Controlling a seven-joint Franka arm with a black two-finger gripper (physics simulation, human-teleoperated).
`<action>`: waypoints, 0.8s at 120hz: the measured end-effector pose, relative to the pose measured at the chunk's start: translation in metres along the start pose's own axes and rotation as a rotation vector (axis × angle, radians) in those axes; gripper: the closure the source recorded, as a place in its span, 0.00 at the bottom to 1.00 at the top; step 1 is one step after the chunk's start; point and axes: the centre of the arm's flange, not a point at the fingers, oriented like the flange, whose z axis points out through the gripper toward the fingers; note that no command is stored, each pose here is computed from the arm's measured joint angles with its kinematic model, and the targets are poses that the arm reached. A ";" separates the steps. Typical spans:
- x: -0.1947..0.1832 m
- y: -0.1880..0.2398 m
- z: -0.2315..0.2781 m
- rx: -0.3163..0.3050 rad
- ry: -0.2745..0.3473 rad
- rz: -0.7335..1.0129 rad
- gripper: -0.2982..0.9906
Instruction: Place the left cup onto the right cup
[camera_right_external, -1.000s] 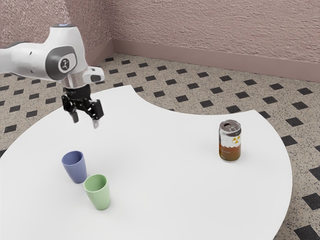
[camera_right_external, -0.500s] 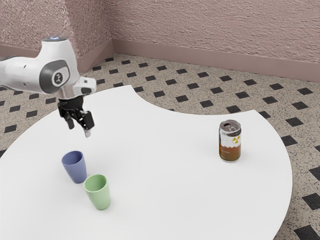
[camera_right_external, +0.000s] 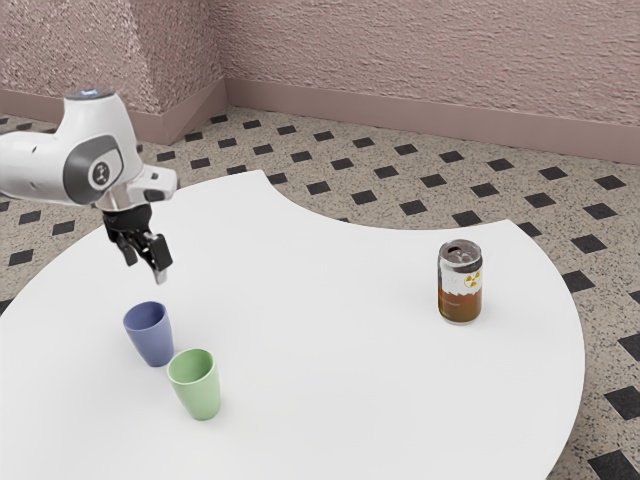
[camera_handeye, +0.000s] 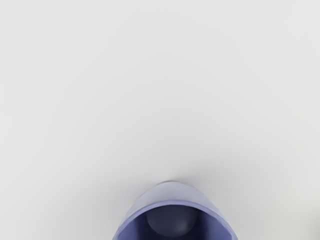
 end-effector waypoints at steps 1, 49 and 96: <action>0.000 0.000 0.001 0.000 -0.001 0.000 0.25; -0.002 -0.016 0.036 -0.009 -0.026 0.010 0.25; -0.012 -0.009 0.047 -0.015 -0.034 0.030 0.25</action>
